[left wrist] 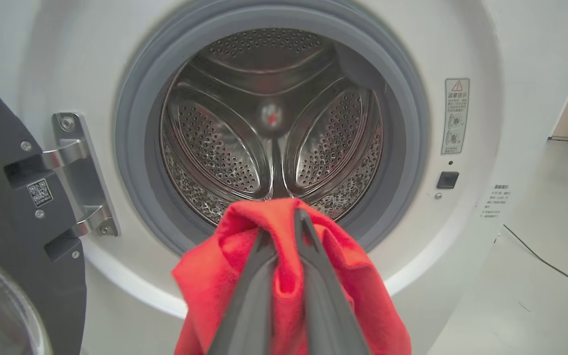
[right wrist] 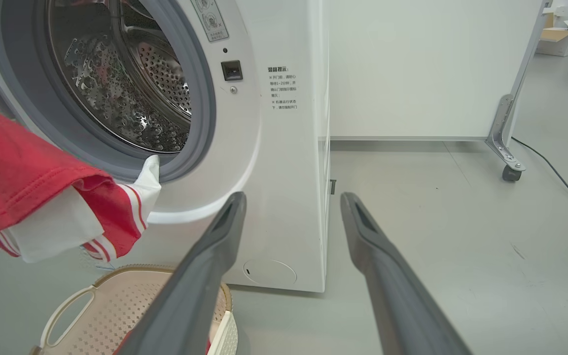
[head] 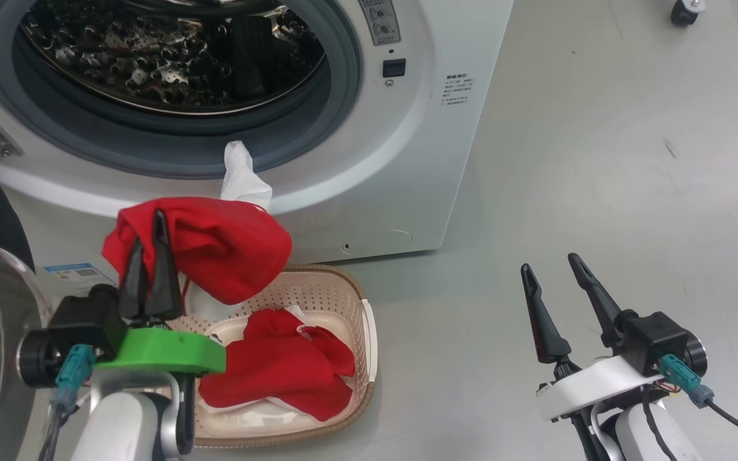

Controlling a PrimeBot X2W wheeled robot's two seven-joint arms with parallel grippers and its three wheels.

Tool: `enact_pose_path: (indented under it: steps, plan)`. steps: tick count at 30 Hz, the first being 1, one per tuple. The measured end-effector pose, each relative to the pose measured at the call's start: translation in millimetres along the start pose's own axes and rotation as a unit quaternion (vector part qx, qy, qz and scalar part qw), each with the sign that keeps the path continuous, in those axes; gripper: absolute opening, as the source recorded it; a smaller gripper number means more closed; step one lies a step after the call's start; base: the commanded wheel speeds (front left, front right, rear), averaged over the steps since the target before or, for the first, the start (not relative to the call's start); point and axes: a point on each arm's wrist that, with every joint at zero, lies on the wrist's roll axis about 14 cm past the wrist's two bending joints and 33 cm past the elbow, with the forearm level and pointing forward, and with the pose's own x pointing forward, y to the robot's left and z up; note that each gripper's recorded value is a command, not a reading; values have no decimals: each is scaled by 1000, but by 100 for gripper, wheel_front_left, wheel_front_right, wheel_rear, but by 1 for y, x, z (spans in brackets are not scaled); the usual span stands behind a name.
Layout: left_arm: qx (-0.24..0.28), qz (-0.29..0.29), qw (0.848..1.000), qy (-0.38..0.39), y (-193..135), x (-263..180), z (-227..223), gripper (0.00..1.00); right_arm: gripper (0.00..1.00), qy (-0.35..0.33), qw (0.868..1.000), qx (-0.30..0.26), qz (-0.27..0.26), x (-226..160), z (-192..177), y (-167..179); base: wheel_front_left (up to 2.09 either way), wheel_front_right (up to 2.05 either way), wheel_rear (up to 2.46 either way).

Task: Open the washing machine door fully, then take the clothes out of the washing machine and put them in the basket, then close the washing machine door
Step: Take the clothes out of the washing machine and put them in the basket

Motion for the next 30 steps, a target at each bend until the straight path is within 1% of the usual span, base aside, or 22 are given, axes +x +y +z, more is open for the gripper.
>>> enact_pose_path:
  steps: [9,16,25,30]
  plan:
    - [-18,19,995,95,10,-8,-61,0,100,11,1000,4,-2,6,-9,-3,0,0,0]
    - [-17,28,985,171,17,-12,-114,0,100,18,1000,7,-9,19,-17,-11,0,0,0]
    - [-11,35,965,259,26,-4,-178,0,100,26,999,16,-12,40,-28,-21,0,0,0]
    - [-7,35,944,329,27,-10,-221,0,100,32,999,20,-24,46,-35,-31,0,0,0]
